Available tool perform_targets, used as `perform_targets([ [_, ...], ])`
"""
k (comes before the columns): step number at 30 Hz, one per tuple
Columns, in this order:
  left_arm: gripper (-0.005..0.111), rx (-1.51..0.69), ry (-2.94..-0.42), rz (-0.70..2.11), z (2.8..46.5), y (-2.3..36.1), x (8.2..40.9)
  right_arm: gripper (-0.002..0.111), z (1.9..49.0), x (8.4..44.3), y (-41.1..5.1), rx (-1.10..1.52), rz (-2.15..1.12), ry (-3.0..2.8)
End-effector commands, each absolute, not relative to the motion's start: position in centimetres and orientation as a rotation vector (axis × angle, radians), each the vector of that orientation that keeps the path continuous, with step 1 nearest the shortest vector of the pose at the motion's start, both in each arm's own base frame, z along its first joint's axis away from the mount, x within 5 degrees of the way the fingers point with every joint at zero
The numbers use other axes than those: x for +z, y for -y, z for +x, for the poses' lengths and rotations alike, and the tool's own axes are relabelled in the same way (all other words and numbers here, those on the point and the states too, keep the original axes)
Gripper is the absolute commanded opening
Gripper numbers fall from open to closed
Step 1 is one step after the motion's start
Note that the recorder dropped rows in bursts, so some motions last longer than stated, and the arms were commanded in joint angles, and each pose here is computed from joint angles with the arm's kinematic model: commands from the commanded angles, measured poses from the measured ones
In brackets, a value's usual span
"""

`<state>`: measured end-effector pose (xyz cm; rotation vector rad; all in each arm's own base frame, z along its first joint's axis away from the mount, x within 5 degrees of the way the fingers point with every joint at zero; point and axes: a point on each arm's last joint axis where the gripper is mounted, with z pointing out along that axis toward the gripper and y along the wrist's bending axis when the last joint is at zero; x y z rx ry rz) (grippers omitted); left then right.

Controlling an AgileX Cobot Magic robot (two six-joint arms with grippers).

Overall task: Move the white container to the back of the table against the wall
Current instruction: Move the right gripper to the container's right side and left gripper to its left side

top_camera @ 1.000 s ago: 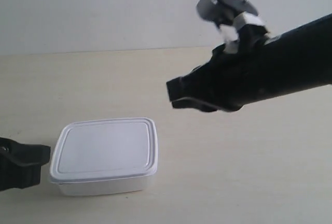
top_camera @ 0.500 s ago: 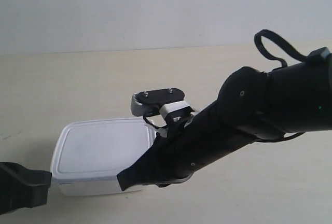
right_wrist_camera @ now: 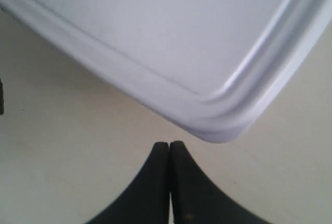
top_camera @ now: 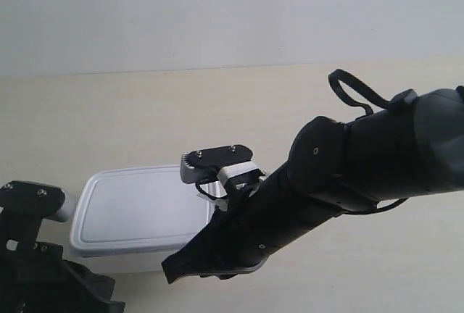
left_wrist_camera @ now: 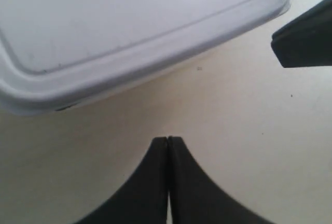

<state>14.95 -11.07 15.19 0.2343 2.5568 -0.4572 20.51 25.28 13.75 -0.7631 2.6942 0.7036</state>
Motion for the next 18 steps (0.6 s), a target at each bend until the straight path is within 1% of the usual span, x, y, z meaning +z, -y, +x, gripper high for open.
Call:
perform_targets([
  [1, 0.000, -0.437, -2.541, 0.208, 15.6, 11.3, 14.4, 0.000, 20.8, 12.9, -25.4, 0.682, -0.747, -2.706],
  [12, 0.000, -0.382, -2.519, 0.187, 16.7, 11.5, 12.8, 0.000, 21.2, 12.8, -25.5, 0.674, -0.686, -2.681],
  [18, 0.000, -0.370, -2.479, 0.182, 17.2, 11.5, 12.5, 0.000, 21.7, 12.9, -25.5, 0.644, -0.651, -2.643],
])
